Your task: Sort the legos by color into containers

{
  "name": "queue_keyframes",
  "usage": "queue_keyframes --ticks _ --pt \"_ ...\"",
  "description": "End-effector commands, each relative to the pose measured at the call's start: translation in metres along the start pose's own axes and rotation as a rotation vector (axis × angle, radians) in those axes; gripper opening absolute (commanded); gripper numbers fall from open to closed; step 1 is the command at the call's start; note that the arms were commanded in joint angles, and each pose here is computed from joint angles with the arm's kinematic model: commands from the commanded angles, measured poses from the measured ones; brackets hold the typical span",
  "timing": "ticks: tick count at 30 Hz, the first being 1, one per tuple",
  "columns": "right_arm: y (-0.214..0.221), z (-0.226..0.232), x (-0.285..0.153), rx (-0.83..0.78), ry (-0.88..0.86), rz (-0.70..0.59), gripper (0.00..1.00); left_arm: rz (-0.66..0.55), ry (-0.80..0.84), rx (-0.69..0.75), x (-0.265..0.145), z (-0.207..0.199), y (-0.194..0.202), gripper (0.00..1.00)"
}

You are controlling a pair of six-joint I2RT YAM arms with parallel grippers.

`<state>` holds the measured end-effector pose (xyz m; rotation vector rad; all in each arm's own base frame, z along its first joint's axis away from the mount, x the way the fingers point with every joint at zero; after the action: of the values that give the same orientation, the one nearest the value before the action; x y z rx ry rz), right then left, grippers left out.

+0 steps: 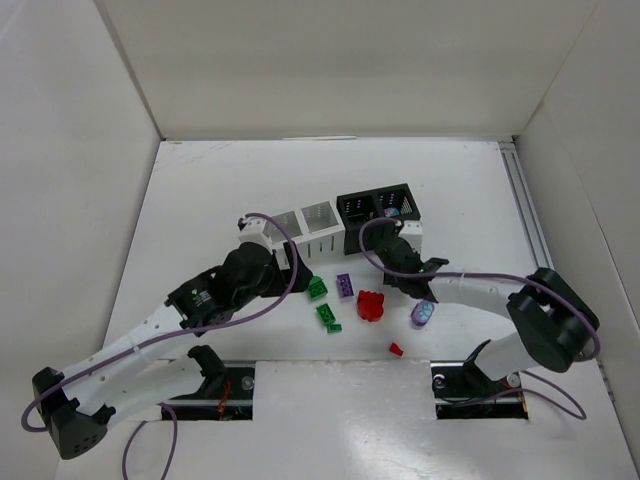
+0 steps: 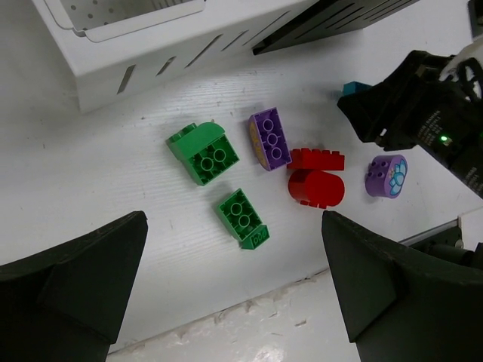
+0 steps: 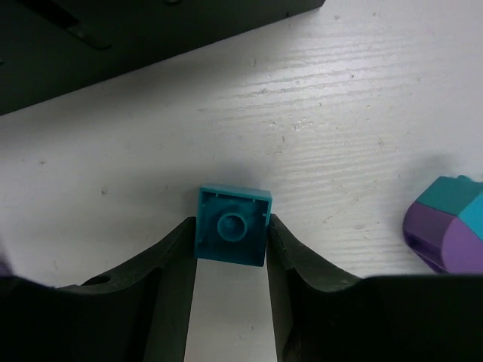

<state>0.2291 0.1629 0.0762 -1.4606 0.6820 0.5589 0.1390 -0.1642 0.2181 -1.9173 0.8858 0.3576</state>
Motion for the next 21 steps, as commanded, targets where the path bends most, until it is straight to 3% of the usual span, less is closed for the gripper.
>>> queue_keyframes --ticks 1,7,12,17,21 --pt "-0.032 -0.004 -0.03 -0.093 -0.087 -0.114 0.28 -0.018 -0.004 -0.001 -0.001 -0.002 -0.004 1.0" --pt "-0.079 -0.01 -0.071 -0.369 -0.185 -0.292 0.29 -0.058 0.008 0.007 0.001 -0.007 -0.012 1.0" --pt "-0.123 -0.003 -0.097 -0.476 -0.251 -0.413 0.29 -0.039 0.002 0.012 0.015 -0.013 -0.011 1.0" --pt "-0.172 -0.007 -0.09 -0.509 -0.205 -0.461 0.29 0.01 0.019 0.018 0.028 -0.017 -0.003 1.0" --pt "-0.196 -0.006 -0.065 -0.518 -0.146 -0.414 0.31 0.037 0.027 0.021 0.038 -0.021 0.0 1.0"
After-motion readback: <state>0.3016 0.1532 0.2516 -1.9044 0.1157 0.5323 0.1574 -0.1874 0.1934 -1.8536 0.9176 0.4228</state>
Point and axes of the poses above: each gripper's point midway between its finger pads, its own x axis out along the fingers, its own z axis along the line the jaws close on, y = z × x, the point moved 7 cm from there along -x, back along the fingers, and after that the axes turned 2 degrees about -x, right-handed, at the moved point
